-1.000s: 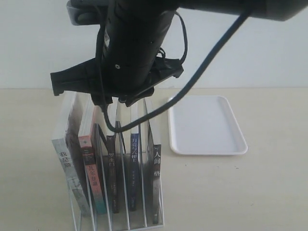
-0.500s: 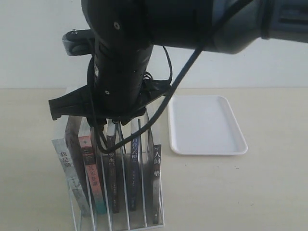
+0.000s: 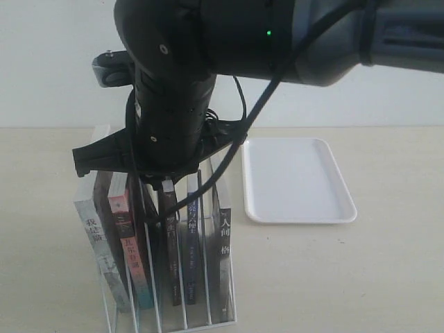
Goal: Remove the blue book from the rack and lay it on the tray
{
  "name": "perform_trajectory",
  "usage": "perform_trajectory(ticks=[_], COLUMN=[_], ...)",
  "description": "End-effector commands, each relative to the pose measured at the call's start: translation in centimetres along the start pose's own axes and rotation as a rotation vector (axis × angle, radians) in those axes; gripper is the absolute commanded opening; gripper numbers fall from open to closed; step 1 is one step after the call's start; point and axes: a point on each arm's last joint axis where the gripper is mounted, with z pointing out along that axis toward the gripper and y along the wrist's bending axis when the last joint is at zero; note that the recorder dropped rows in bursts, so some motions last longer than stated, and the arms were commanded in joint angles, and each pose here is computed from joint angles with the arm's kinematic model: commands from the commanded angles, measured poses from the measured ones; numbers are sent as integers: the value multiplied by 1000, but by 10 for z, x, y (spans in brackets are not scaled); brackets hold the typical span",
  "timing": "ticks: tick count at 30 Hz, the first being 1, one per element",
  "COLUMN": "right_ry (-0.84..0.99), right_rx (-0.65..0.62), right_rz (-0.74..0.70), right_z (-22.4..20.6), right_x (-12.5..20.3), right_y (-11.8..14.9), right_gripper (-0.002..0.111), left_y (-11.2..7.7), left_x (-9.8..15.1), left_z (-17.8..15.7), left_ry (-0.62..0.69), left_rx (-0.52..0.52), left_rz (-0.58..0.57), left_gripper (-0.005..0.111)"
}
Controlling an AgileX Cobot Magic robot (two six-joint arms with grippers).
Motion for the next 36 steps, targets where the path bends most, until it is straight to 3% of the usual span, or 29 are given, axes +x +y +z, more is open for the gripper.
perform_trajectory(ticks=[1,36], right_ry=[-22,-262], right_rx=[-18,-113], right_rz=[3,59], right_z=[-2,-141], right_x=[-3,-2], right_y=[2,-33], right_gripper=[0,0], left_y=[0,0], left_x=[1,1], left_z=[0,0], left_ry=[-1,-1], left_rx=[-2,-2], left_rz=[7,7], left_gripper=[4,4])
